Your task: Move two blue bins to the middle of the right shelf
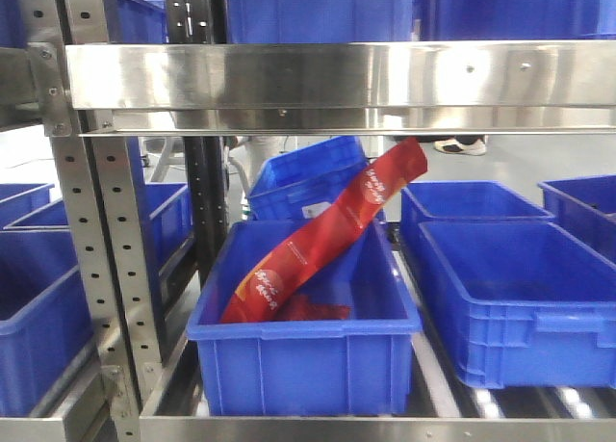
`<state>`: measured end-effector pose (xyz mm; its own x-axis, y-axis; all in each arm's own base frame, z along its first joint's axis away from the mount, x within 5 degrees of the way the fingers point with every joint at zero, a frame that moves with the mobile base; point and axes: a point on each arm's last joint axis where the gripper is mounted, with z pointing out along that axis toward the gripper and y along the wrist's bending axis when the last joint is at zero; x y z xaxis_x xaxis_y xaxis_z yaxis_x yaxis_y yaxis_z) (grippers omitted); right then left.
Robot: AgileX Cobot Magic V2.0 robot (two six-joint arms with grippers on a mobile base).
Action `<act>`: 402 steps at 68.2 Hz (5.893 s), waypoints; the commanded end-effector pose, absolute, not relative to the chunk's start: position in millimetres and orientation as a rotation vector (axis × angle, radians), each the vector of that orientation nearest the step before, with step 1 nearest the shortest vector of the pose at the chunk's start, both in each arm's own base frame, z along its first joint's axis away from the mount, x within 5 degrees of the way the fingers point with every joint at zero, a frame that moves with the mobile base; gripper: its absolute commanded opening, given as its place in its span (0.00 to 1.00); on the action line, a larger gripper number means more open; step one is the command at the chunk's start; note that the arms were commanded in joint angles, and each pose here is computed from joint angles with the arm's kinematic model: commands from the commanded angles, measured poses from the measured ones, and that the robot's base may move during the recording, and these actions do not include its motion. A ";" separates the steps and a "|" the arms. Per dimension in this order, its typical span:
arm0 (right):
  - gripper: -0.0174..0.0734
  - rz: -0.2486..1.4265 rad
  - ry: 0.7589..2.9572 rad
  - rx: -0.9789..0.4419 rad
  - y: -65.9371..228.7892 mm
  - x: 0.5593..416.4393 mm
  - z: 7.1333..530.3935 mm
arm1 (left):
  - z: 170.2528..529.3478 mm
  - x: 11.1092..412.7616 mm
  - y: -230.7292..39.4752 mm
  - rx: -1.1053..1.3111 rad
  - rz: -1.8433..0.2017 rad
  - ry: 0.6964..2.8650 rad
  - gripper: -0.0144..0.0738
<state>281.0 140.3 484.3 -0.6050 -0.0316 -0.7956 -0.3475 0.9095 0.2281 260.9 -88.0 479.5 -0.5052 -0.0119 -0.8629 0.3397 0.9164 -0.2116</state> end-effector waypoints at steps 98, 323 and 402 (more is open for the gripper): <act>0.02 0.454 2.116 -0.260 136.3 279.4 494.9 | 517.7 260.1 -84.5 0.128 -0.513 1.729 0.04; 0.62 0.327 2.519 -0.309 145.1 299.0 364.5 | 367.3 277.1 -92.7 0.269 -0.401 2.481 0.66; 0.01 0.201 2.116 -0.338 79.1 188.4 370.6 | 401.2 139.0 -40.8 0.259 -0.223 1.963 0.04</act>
